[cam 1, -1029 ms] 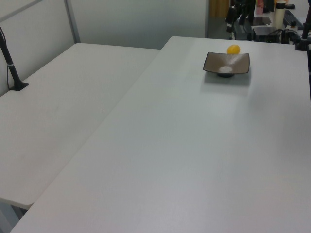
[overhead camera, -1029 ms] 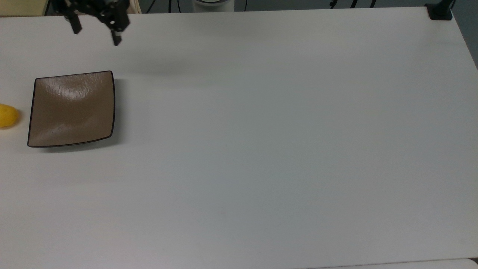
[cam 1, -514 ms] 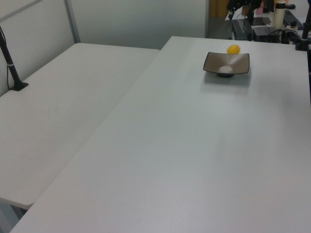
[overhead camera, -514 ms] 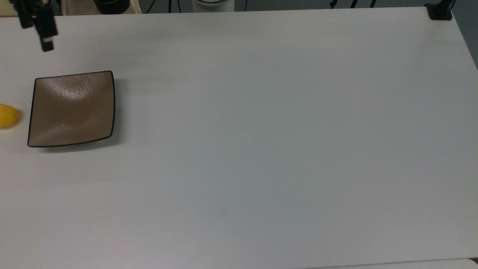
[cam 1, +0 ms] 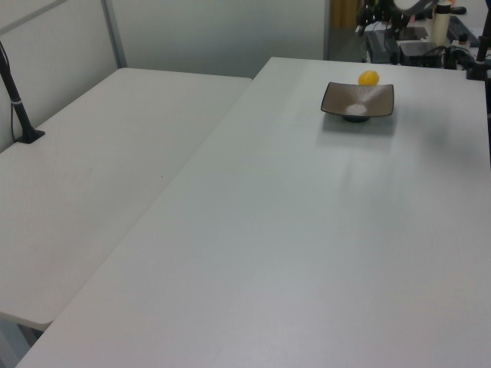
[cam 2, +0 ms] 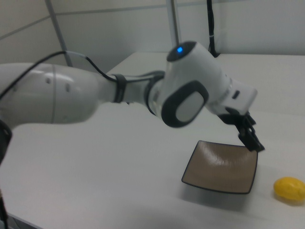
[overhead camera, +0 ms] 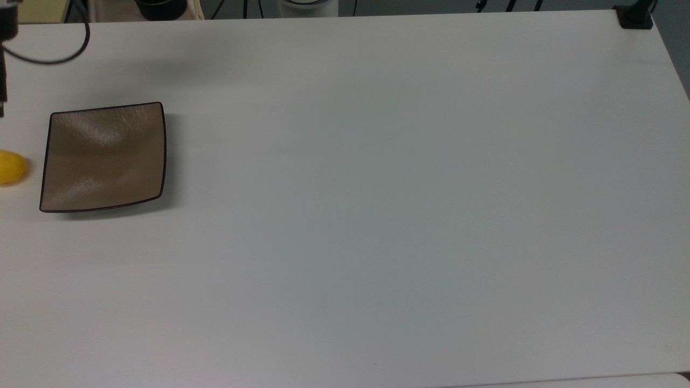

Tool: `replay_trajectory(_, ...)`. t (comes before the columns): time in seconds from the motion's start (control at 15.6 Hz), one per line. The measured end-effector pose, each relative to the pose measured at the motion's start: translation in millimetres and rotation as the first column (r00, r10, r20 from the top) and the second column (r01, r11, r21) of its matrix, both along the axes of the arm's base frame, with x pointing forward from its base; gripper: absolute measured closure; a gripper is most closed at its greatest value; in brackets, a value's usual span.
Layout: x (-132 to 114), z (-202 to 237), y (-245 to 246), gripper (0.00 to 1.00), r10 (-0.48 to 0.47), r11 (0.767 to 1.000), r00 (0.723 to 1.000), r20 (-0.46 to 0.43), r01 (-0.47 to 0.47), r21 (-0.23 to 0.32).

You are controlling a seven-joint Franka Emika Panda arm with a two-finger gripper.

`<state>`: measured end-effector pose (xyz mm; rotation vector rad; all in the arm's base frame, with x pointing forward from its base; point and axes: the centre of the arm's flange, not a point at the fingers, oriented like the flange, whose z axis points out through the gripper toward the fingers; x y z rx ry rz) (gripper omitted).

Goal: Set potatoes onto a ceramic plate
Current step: 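Lower the gripper over the yellow potato and close on it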

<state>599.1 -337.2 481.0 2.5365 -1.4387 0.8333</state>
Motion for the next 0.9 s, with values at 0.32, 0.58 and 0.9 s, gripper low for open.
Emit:
replay_trajectory(0.32, 7.6, -76.8, -47.2, 0.00, -0.080, 0.995, 0.995, 0.054, 0.083, -0.047)
replay_trajectory(0.58, 18.6, -107.8, -58.0, 0.00, -0.113, 0.992, 0.991, 0.066, 0.117, -0.050)
replay_trajectory(0.9, 31.3, -137.5, -61.9, 0.00, -0.111, 0.992, 0.993, 0.042, 0.113, -0.058)
